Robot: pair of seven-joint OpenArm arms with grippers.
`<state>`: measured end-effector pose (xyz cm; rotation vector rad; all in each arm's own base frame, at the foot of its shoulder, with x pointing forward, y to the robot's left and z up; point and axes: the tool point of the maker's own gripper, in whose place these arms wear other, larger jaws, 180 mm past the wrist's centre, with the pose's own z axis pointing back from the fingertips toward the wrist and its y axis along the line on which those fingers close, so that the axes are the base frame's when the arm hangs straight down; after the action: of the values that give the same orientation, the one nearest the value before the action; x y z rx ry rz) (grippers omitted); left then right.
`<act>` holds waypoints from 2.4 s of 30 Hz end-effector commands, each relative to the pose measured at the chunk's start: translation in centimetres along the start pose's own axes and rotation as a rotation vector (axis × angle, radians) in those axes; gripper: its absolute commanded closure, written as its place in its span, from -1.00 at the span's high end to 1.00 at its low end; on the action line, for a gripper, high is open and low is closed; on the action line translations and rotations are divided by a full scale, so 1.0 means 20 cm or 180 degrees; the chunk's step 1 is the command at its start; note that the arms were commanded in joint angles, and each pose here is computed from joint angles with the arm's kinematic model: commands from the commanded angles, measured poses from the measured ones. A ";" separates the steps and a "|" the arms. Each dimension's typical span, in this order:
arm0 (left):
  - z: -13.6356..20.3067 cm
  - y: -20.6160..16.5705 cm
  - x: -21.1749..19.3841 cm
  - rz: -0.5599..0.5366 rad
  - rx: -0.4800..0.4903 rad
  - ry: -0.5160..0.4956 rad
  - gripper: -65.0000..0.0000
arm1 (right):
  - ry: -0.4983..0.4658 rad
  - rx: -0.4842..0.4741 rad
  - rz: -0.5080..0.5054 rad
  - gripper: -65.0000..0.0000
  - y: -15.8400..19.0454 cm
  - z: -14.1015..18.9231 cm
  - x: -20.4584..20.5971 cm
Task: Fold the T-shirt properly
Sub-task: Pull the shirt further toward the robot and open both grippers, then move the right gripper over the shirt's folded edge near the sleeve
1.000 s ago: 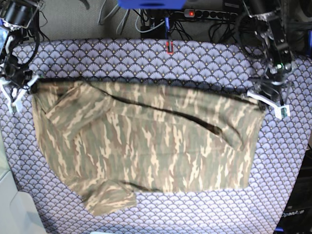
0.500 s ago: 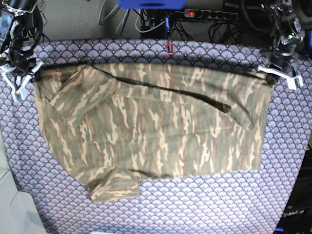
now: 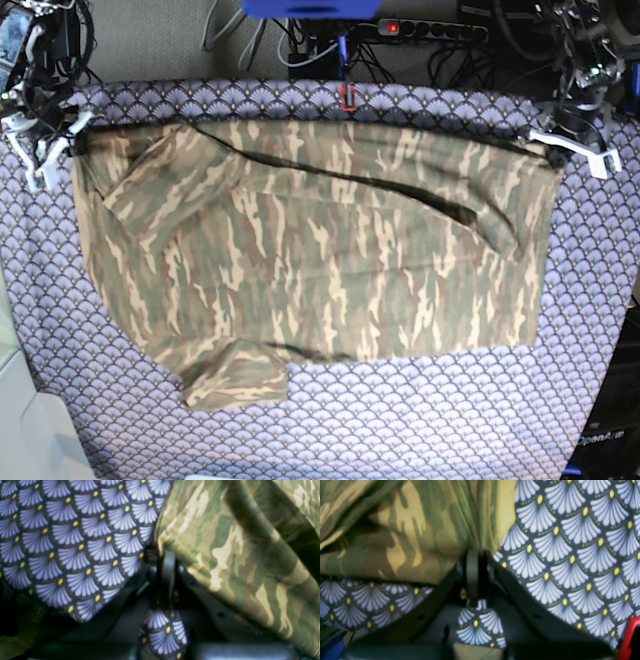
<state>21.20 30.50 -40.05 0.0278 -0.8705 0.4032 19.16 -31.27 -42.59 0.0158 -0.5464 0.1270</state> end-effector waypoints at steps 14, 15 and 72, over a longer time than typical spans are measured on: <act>0.03 0.01 -0.04 -0.0091 -0.0086 0.0020 -0.15 | 0.0162 -0.0114 -0.0008 -0.93 -0.06 0.04 -0.07; 0.04 -0.02 -0.05 -0.0154 -0.0195 0.0027 -0.12 | 0.0157 -0.0129 -0.0020 -0.86 -0.07 0.05 -0.07; 0.24 0.11 -0.17 -0.0177 -0.0342 -0.0008 -0.11 | -0.0188 0.0215 0.0171 0.19 0.44 0.19 -0.03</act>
<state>14.61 30.18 -40.65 -0.0529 -0.8565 0.3139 15.15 -22.43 -40.76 0.0862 -0.5717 0.1874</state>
